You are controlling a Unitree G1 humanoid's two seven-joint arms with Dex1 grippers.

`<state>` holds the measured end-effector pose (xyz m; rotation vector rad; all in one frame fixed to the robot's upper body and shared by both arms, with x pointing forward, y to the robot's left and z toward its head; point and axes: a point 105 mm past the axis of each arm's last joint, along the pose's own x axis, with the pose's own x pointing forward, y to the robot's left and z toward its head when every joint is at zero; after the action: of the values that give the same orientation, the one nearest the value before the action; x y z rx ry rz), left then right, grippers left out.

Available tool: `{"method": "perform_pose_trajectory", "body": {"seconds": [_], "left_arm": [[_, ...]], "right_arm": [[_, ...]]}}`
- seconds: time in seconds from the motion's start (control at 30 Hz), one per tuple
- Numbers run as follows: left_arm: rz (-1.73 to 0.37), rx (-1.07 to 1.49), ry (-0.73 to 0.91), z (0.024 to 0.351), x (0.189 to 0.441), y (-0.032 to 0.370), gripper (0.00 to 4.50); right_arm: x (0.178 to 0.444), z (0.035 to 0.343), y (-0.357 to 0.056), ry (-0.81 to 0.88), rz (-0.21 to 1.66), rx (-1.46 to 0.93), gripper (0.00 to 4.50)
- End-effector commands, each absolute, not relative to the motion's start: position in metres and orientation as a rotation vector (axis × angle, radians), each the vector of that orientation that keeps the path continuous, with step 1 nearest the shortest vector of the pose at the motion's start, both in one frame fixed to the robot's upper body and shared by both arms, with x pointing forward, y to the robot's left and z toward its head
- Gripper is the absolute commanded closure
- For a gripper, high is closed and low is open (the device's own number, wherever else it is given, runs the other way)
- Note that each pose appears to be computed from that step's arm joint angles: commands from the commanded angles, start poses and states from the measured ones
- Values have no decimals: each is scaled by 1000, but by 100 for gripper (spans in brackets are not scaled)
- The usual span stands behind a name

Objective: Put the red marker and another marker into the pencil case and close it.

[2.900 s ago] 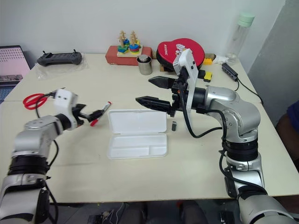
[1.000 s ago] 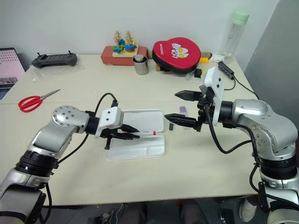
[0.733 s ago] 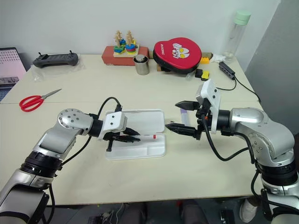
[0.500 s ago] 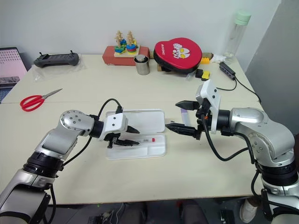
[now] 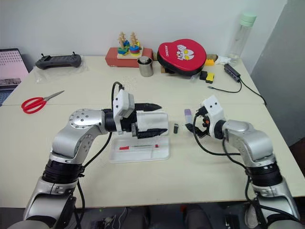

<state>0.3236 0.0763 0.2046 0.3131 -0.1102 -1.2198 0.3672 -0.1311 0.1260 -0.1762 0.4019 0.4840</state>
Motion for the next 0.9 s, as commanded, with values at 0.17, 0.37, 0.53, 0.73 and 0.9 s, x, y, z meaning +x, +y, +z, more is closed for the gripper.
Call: {"method": "perform_pose_trajectory", "body": {"seconds": [0.17,0.37,0.53,0.73,0.9], "left_arm": [[-1126,291,-192,224,331,79,2],[-1118,284,-196,225,332,78,2],[-1107,287,-207,227,334,79,0],[-1091,284,-211,228,336,79,0],[-1100,290,-198,224,335,77,0]], "right_arm": [[384,111,-132,379,324,-51,0],[388,100,-123,402,307,-74,0],[390,93,-125,415,267,-138,108],[391,95,-129,400,254,-145,241],[393,100,-133,376,234,-141,343]]}}
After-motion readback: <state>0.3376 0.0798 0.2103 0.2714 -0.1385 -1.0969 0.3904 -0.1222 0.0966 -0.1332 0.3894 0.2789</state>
